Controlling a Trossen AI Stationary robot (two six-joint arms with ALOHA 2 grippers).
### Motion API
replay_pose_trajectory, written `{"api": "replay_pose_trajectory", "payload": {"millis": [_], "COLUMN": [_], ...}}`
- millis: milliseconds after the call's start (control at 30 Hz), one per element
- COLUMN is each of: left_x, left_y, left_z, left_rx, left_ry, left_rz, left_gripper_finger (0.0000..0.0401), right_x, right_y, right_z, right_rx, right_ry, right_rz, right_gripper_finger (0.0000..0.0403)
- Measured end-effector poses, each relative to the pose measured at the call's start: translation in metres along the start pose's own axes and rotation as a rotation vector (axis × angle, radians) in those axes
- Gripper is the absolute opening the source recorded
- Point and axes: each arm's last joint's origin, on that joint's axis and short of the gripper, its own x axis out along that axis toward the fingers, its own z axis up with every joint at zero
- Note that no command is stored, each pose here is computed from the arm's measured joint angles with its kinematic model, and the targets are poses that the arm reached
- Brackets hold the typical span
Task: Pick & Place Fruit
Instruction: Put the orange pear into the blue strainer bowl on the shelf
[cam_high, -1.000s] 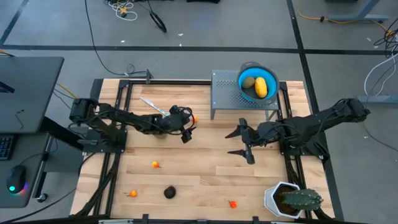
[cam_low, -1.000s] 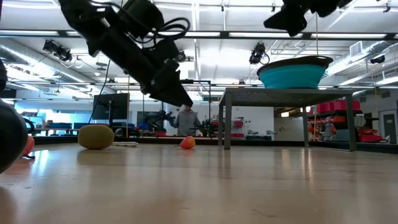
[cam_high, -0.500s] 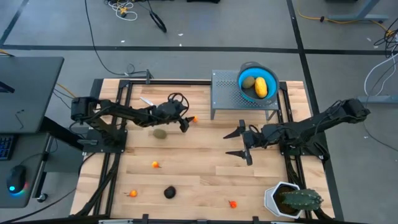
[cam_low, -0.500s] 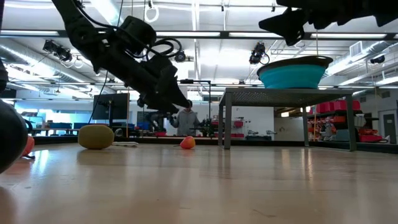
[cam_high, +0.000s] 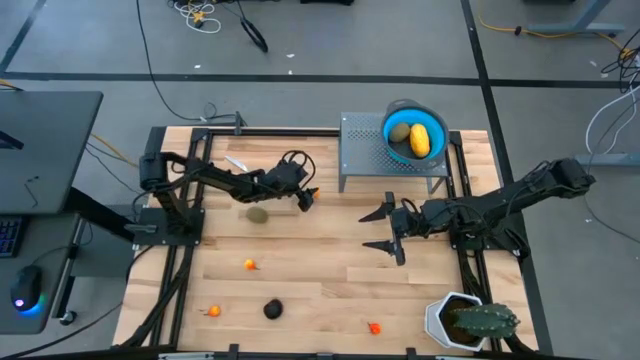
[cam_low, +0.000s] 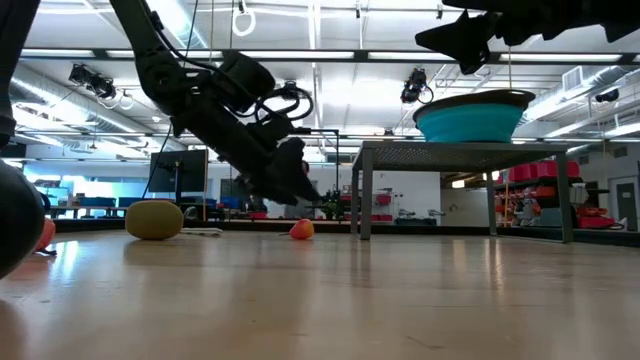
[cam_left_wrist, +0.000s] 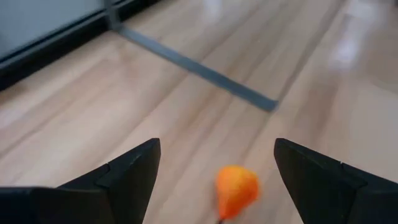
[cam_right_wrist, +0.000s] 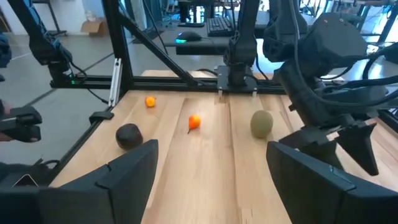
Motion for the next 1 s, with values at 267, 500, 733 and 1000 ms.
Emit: {"api": "replay_pose_trajectory", "payload": {"millis": [267,500,733,1000], "left_x": [0.012,0.026,0.037,0.037], "left_y": [-0.002,0.005,0.008,0.006], "left_z": [-0.015,-0.026,-0.041,-0.043], "left_rx": [0.124,0.112,0.113,0.101], "left_ry": [0.002,-0.004,0.027,0.045], "left_rz": [-0.108,-0.146,-0.111,-0.108], "left_gripper_finger": [0.0322,0.0322,0.0321,0.0271], "right_x": [0.001,0.003,0.004,0.004], "right_y": [0.0,0.0,0.0,0.0], "right_z": [-0.001,-0.003,-0.004,-0.004], "right_rx": [-0.002,0.013,0.012,0.012], "right_ry": [0.004,0.017,0.021,0.024], "right_rz": [-0.001,-0.001,-0.002,-0.002], "right_gripper_finger": [0.0309,0.0309,0.0309,0.0309]}}
